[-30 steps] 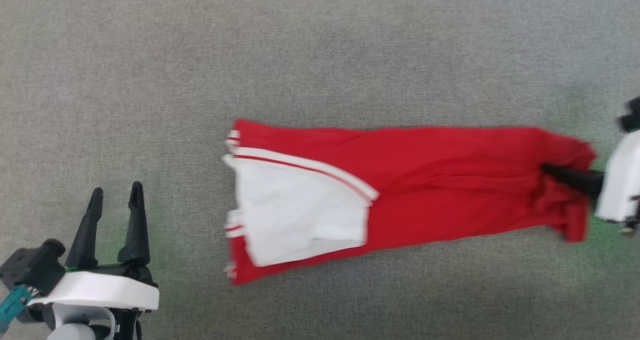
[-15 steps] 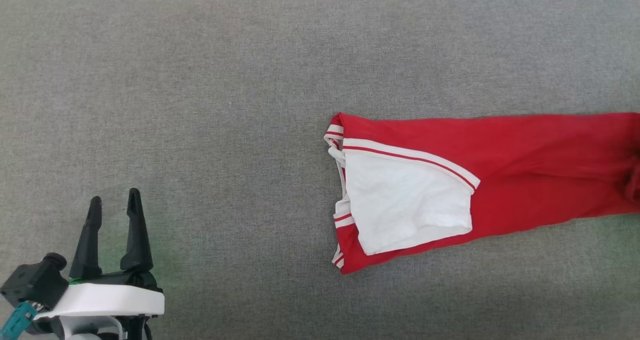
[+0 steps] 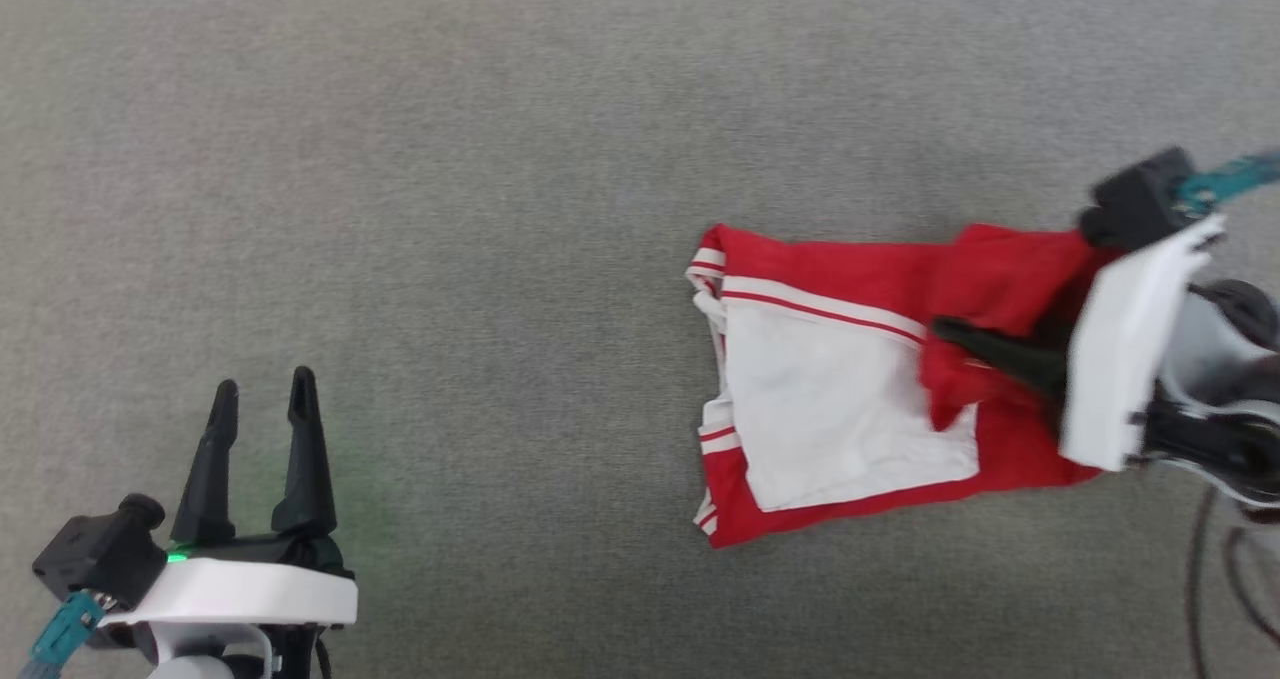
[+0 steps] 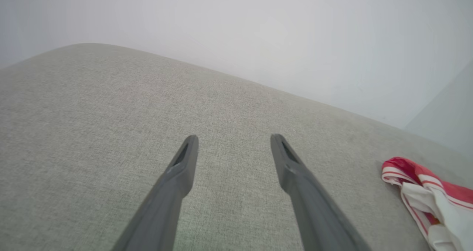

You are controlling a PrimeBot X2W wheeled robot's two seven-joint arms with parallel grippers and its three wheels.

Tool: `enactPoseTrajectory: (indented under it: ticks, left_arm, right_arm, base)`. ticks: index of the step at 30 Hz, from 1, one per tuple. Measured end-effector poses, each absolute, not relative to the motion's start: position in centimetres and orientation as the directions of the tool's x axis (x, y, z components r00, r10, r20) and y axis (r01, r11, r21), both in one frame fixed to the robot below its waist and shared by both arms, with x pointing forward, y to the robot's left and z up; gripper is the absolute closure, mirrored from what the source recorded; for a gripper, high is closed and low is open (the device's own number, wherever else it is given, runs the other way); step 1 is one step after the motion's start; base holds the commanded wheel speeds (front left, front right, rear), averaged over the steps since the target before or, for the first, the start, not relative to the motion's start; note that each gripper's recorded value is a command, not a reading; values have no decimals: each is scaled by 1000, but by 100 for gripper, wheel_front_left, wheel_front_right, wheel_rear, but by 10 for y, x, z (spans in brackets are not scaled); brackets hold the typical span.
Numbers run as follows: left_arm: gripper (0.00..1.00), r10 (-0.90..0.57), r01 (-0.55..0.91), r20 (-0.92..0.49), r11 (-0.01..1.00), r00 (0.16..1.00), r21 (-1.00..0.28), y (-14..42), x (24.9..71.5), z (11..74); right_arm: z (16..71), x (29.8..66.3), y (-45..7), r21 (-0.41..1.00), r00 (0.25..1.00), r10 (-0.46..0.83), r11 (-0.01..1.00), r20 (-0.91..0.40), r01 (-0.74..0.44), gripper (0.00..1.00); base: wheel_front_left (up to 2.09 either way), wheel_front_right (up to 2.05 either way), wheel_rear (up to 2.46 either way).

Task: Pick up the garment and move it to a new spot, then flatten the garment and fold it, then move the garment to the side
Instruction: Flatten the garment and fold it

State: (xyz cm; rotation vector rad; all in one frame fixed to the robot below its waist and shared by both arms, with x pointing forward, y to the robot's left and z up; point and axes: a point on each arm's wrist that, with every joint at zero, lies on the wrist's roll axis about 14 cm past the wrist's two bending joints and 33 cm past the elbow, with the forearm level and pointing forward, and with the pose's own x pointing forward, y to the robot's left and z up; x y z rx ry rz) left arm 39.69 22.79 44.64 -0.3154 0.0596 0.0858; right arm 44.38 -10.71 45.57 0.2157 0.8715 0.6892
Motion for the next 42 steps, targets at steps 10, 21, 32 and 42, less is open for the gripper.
enactPoseTrajectory:
  ticks: [10, 21, 32, 42]
  left_arm:
    - [0, 116, -132, -68, 937, 991, -324, 239, 389, 450]
    - [0, 129, -141, -59, 931, 990, -337, 243, 390, 453]
    - [0, 77, -85, -37, 942, 996, -324, 234, 401, 458]
    - [0, 19, -22, -13, 951, 1000, -309, 223, 414, 464]
  right_arm:
    - [436, 435, -28, 465, 294, 714, 658, -636, -592, 88]
    - [453, 432, -11, 484, 267, 757, 605, -597, -632, 0]
    - [508, 446, -63, 438, 466, 740, 667, -486, -603, 0]
    - [530, 456, -136, 388, 720, 586, 802, -372, -453, 0]
  base:
    - [0, 0, 0]
    - [0, 0, 0]
    - [0, 0, 0]
    - [0, 0, 0]
